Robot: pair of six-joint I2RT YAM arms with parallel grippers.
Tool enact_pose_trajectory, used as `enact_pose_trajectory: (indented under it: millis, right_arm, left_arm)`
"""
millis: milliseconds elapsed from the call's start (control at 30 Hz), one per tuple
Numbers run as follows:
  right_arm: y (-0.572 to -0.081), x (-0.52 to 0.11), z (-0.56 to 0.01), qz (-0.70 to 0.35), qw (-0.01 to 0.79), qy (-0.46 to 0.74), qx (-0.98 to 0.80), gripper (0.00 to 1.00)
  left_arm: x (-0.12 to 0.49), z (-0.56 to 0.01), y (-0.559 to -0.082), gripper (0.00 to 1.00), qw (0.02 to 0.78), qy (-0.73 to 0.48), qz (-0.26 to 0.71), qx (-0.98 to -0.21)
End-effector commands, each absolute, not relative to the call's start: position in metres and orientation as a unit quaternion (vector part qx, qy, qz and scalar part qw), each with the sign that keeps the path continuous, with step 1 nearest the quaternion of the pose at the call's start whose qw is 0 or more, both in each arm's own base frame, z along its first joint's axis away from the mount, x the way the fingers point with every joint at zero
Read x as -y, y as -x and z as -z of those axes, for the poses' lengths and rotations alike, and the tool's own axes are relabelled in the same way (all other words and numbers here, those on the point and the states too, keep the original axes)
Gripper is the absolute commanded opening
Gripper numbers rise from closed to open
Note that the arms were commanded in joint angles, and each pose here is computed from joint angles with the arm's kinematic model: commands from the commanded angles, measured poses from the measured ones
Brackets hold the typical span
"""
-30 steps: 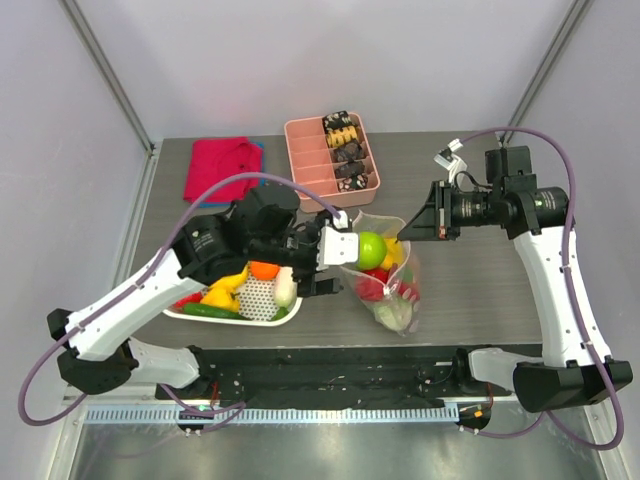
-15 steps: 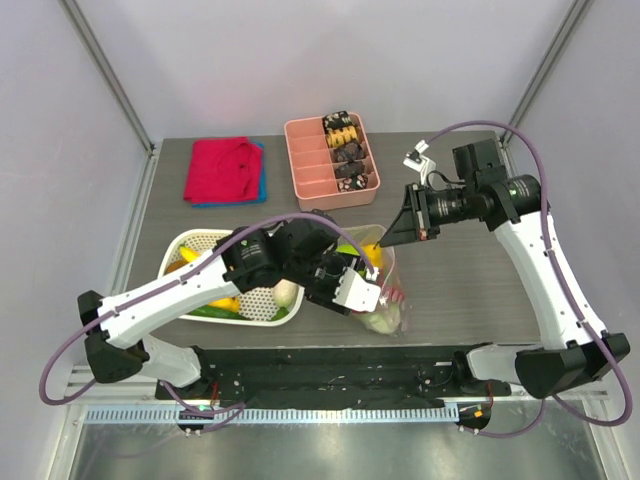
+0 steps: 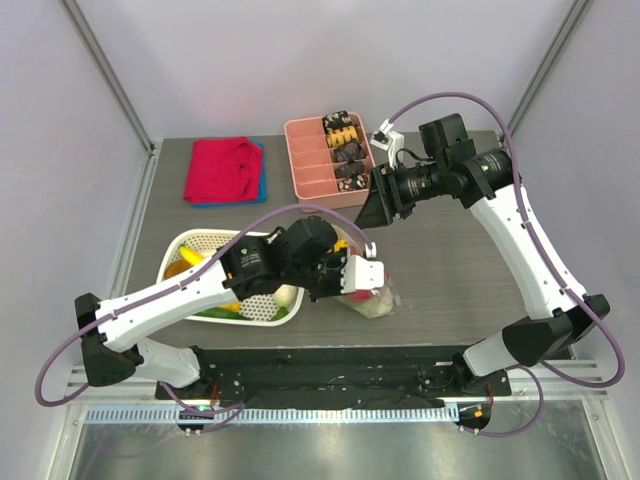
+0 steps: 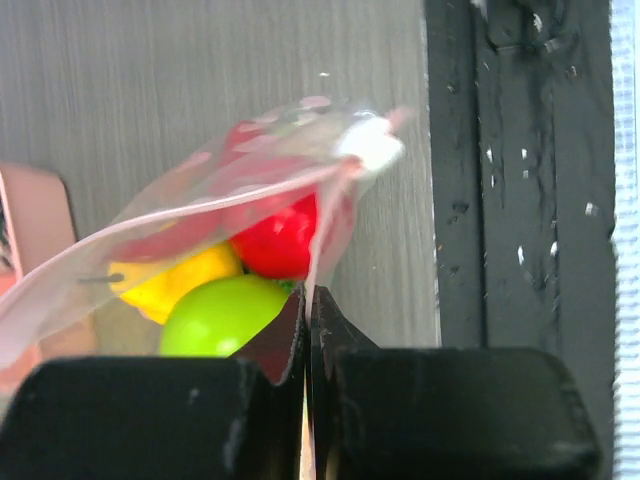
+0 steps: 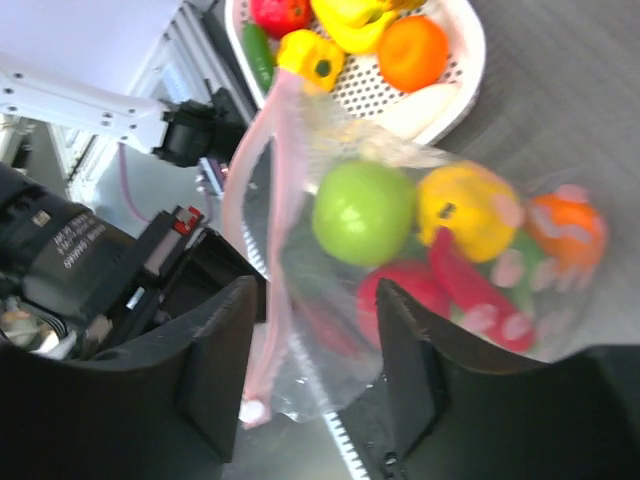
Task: Place the food in the zip-top bag and seal the zipper
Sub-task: Zip the zipper food storage bag at the center of the board.
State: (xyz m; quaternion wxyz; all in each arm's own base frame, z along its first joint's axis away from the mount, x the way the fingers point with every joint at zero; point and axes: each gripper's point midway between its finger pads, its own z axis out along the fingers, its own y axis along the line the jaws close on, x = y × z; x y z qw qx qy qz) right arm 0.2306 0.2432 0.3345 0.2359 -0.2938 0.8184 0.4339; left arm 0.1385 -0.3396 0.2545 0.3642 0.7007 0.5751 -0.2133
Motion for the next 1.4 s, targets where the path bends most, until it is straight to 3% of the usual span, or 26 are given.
enact_pose_trajectory:
  millis: [0,167,433,667,933,1367]
  right_arm:
    - [-0.251,-0.233,-0.356,-0.384,0.337,0.329,-0.794,0.62]
    - [-0.254,-0.201,-0.364,-0.337,0.409,0.337,-0.778,0.65]
    - [-0.198,-0.166,-0.347,-0.284,0.492,0.374,-0.733,0.62]
    - [-0.182,-0.16,-0.341,-0.268,0.565,0.385,-0.679,0.54]
    - [-0.188,-0.163,-0.33,-0.269,0.574,0.384,-0.672,0.53]
    - [-0.199,-0.17,-0.313,-0.274,0.574,0.393,-0.664,0.42]
  left_arm:
    - [0.348,-0.285,-0.167,0.0,0.435,-0.571,0.25,-0.65]
    - [0.354,-0.292,-0.183,0.0,0.439,-0.522,0.271,-0.68]
    - [0.367,-0.317,-0.195,0.0,0.435,-0.506,0.313,-0.676]
    - [0.379,-0.324,-0.193,0.0,0.426,-0.515,0.331,-0.666]
    - [0.388,-0.329,-0.19,0.0,0.42,-0.519,0.348,-0.658]
    - [0.394,-0.335,-0.188,0.0,0.418,-0.521,0.363,-0.649]
